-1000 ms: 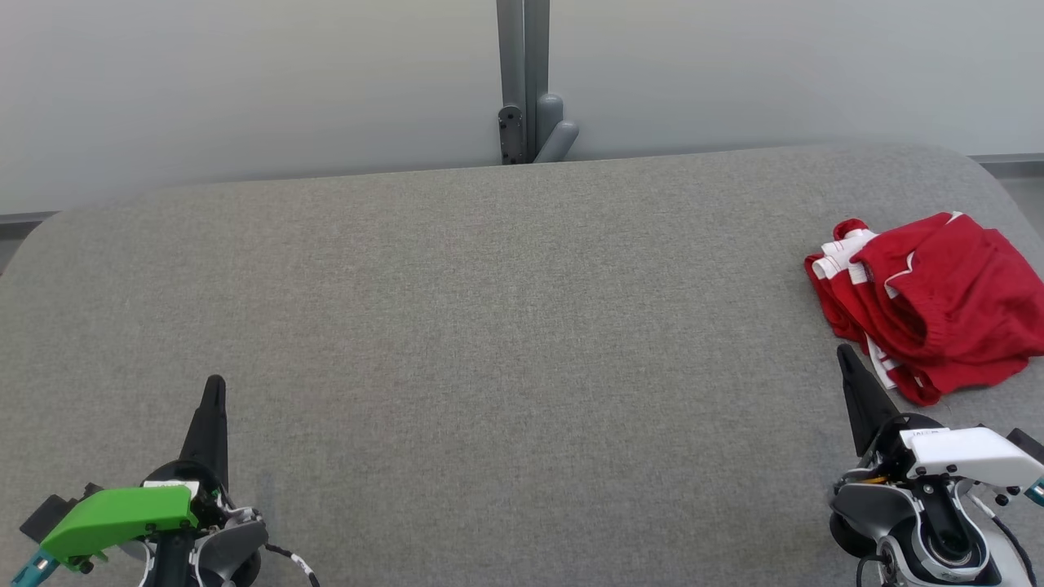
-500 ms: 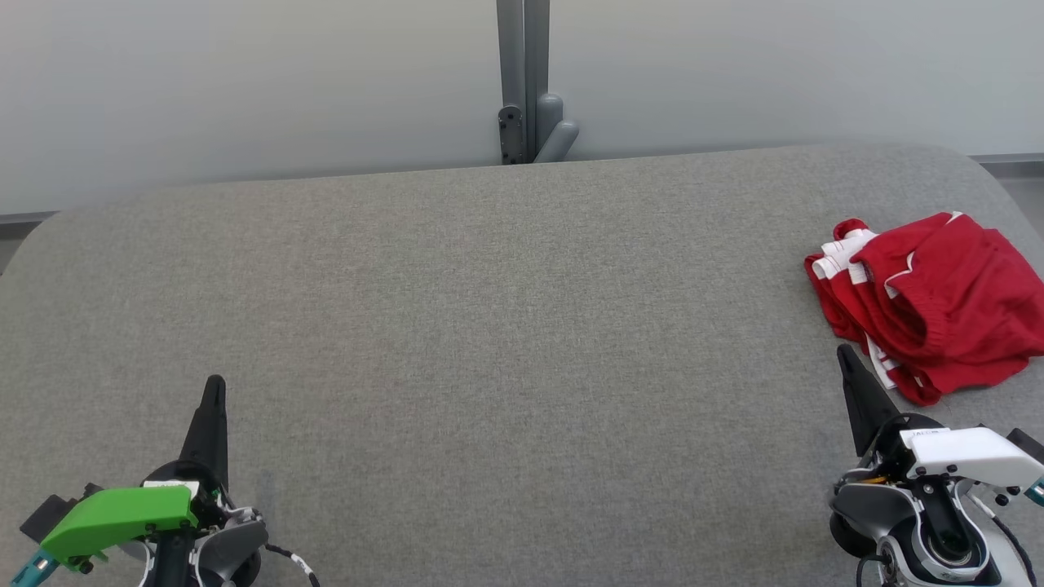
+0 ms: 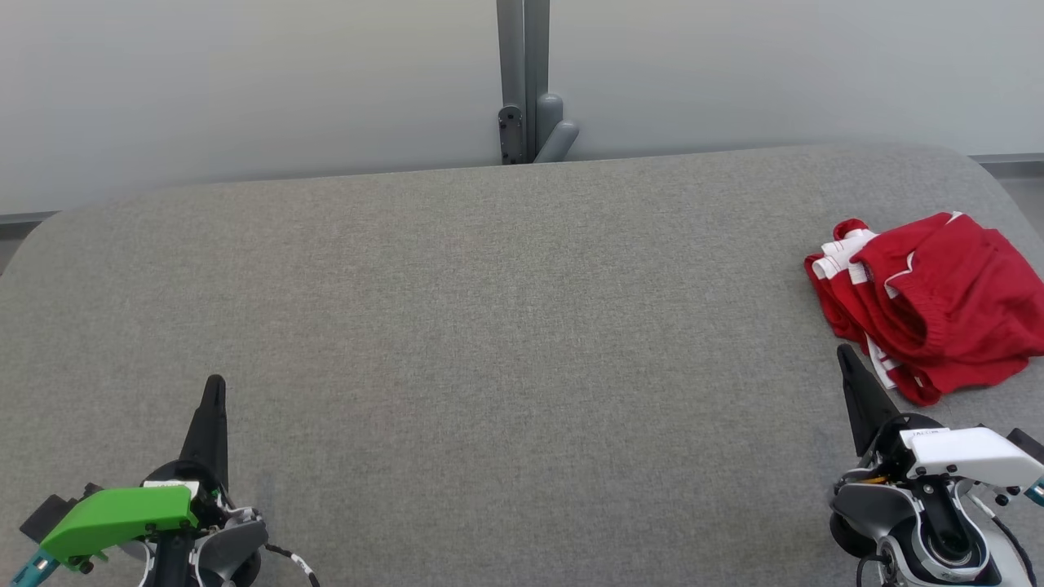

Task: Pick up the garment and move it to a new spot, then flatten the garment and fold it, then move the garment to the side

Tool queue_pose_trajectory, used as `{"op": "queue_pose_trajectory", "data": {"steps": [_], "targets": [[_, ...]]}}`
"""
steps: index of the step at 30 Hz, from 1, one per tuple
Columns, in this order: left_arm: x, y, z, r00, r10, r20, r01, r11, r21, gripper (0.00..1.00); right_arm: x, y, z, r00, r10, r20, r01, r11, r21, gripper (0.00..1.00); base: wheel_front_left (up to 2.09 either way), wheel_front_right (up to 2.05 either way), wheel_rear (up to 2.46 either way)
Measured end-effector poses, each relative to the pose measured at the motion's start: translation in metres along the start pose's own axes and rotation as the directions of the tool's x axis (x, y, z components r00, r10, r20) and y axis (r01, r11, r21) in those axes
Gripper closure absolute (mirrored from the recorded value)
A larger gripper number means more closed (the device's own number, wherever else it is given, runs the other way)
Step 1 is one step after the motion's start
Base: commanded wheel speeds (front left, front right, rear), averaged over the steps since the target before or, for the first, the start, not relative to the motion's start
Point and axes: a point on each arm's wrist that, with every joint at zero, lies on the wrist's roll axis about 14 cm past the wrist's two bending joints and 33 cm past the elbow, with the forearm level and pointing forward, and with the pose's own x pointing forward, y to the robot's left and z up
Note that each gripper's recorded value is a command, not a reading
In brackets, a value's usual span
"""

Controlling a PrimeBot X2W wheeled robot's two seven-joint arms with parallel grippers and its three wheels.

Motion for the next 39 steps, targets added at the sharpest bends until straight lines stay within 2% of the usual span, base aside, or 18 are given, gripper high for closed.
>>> {"op": "queue_pose_trajectory", "data": {"steps": [39], "targets": [[0.0000,-0.0001,0.0000,1.000,0.000,0.000,0.000,1.000,0.000,1.00,0.0000,0.0000,0.0000,1.000,0.000,0.000,0.000,1.000,0.000,1.00,0.00,0.00,0.00]]}}
